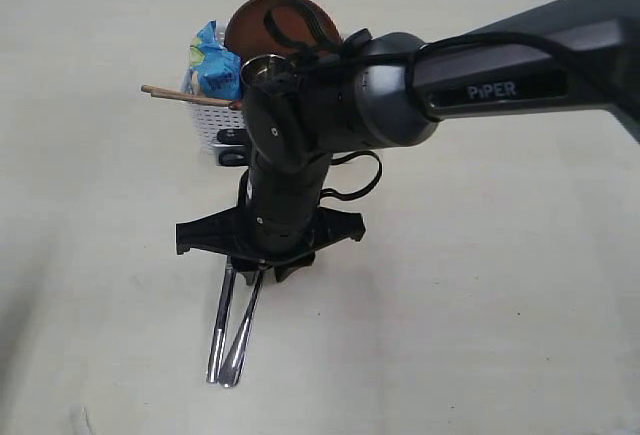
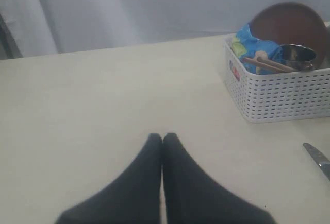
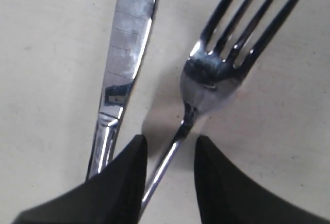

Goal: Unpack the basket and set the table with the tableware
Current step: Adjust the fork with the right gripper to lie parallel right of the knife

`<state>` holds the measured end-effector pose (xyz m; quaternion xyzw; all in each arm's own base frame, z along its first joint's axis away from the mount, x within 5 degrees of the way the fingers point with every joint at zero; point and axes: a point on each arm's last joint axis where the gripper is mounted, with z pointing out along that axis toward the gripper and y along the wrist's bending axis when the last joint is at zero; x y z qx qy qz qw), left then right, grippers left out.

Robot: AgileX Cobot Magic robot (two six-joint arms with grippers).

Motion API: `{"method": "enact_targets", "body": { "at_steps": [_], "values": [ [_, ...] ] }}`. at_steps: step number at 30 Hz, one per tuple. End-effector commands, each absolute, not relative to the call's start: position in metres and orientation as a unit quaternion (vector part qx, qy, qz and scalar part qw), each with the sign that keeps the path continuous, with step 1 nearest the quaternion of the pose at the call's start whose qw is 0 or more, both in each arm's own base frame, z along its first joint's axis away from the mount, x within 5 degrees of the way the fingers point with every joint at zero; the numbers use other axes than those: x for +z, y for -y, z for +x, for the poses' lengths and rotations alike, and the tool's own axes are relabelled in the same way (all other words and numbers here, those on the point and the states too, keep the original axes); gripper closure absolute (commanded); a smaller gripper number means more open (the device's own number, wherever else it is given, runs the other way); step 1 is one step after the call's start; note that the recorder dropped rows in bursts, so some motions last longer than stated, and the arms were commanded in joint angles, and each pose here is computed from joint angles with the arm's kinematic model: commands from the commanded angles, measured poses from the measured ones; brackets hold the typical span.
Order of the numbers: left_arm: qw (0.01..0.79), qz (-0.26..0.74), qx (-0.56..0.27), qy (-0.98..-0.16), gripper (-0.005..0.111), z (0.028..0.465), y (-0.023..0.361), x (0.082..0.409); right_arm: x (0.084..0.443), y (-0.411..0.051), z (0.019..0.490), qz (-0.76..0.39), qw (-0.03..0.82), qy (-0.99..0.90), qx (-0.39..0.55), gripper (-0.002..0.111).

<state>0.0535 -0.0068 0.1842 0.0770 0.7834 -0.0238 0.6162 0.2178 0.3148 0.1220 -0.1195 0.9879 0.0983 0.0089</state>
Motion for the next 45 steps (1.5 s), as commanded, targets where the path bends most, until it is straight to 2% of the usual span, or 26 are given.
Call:
{"method": "enact_targets", "body": {
  "at_steps": [1,15,18,23,45],
  "values": [
    [0.62,0.075,-0.024,-0.781,0.106,0.0536,0.0068,0.1843,0.1164,-0.3142,0.2202,-0.136,0.011,-0.986,0.093,0.077],
    [0.62,0.075,-0.024,-0.781,0.106,0.0536,0.0068,0.1843,0.1163,-0.3133,0.223,-0.15,0.027,-0.985,0.085,0.077],
    [0.62,0.075,-0.024,-0.781,0.106,0.0536,0.0068,0.1843,0.1163,-0.3134,0.2231,-0.15,0.028,-0.985,0.086,0.083],
    [0.62,0.075,-0.024,-0.781,0.106,0.0536,0.0068,0.1843,0.1163,-0.3135,0.2232,-0.154,0.029,-0.984,0.086,0.109],
    [0.62,0.075,-0.024,-0.781,0.106,0.0536,0.0068,0.1843,0.117,-0.3163,0.2253,-0.097,0.036,-0.989,0.102,0.109]
  ]
}}
